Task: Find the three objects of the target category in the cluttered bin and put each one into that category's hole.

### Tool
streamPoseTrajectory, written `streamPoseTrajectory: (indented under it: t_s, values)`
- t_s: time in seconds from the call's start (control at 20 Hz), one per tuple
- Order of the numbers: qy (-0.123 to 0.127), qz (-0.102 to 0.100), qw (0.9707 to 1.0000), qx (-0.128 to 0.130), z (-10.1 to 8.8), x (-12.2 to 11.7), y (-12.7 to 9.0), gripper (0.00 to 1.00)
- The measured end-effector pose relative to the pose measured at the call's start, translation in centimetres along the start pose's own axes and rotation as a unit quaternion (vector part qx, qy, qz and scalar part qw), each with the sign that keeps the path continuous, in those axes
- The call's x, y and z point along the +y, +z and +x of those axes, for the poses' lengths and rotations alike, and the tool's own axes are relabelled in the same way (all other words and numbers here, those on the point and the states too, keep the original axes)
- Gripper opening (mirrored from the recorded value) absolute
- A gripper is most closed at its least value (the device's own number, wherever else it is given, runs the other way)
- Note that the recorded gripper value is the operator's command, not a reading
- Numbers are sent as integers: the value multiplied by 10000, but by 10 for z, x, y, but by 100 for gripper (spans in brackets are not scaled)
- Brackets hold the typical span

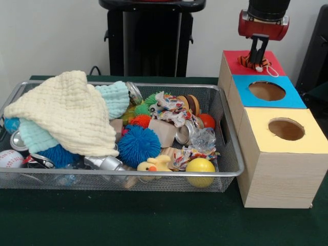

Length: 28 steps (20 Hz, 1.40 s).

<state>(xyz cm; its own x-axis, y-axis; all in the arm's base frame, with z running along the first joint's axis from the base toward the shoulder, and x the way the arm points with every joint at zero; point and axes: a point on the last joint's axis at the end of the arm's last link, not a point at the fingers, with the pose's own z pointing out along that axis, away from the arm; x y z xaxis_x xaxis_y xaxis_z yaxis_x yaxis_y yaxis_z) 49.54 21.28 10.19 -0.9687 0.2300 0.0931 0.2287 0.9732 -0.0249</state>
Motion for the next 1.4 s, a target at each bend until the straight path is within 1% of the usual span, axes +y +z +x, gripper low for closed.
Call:
streamPoseTrajectory:
  t_s: [0.25,0.6,1.4]
  values:
    - [1,9,9999,-146,-4,0,6,0]
    - [15,15,9996,-279,-6,-1,13,0]
    - [24,7,9996,-291,-6,-1,14,0]
